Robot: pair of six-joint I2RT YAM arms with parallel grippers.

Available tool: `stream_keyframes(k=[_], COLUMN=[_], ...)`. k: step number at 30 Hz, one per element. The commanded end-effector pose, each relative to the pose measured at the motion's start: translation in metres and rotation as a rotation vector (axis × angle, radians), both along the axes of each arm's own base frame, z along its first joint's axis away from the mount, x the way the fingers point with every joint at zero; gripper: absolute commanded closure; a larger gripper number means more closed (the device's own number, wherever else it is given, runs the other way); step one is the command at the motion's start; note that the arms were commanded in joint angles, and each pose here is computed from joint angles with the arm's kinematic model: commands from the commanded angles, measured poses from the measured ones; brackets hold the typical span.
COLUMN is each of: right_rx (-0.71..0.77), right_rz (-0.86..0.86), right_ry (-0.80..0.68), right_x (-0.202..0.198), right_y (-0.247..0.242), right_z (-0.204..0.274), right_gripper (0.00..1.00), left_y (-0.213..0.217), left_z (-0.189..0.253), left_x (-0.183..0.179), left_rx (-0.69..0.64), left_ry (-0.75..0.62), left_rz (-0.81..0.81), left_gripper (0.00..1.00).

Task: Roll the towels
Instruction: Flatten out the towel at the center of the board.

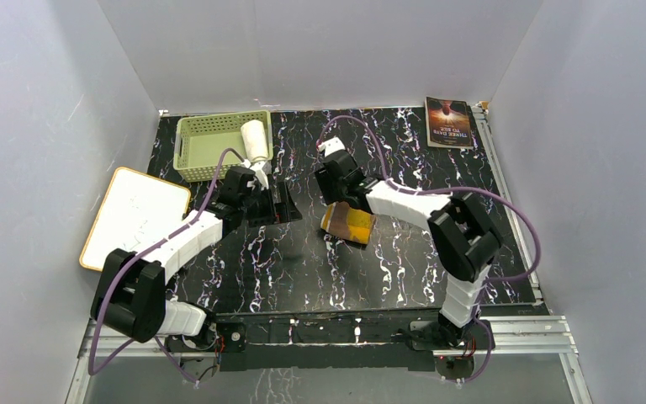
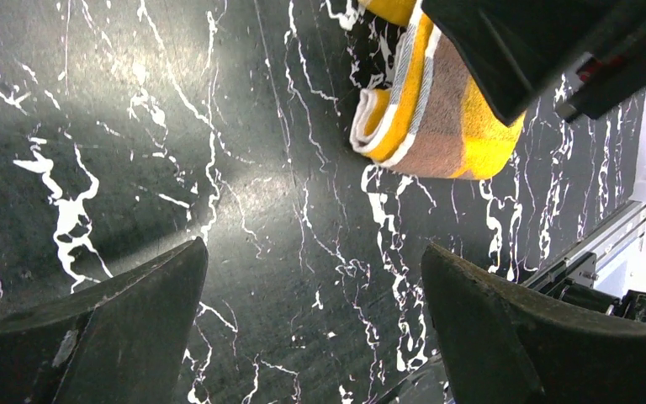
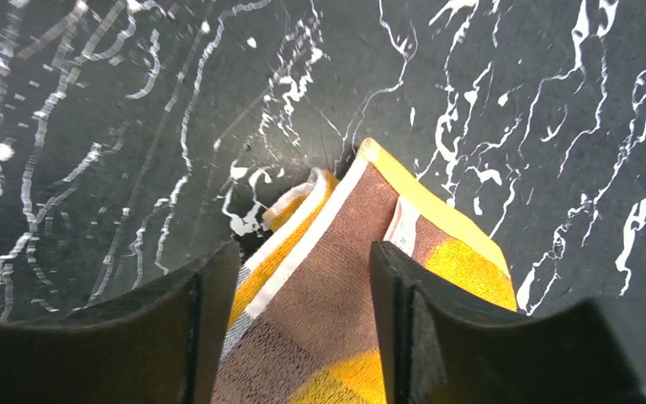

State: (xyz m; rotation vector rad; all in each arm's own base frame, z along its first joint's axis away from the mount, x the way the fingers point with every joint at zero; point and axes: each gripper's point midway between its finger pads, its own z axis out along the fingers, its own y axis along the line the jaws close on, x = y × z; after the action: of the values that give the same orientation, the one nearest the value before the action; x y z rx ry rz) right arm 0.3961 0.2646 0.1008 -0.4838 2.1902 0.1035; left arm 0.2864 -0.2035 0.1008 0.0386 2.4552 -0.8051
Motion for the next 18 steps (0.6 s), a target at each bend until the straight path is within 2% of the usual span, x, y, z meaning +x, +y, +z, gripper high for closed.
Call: stream_keyframes(k=[1,7,13,18], right_rx=[-0.009,-0.064,-0.076,-0.055], right_rz=[-0.026,-0.051,-0.067,-0.051], right_ry=[0.015,0.056,0.07,0.07], right_x=[0.015,0.017,0.012,0.003], right_y=[0.005,0.0,-0.006,-0.008], right_z=[0.005,-0.012,-0.011,-0.002], right_gripper=[0.46,0.45,0.5,0.65], left_y=[0.001,0.003,0.004,0.006], left_z=[0.007,0.002,-0.001,0.0], left_x=[-0.01,-0.015,-0.017,-0.017], left_rx=[-0.016,-0.005,0.007,0.018], left_ry=[-0.014,-0.006,0.0,-0.005], left_rz=[-0.018,-0.031,-0.04,-0.04], left_gripper=[0.02,0.02,0.02,0.02])
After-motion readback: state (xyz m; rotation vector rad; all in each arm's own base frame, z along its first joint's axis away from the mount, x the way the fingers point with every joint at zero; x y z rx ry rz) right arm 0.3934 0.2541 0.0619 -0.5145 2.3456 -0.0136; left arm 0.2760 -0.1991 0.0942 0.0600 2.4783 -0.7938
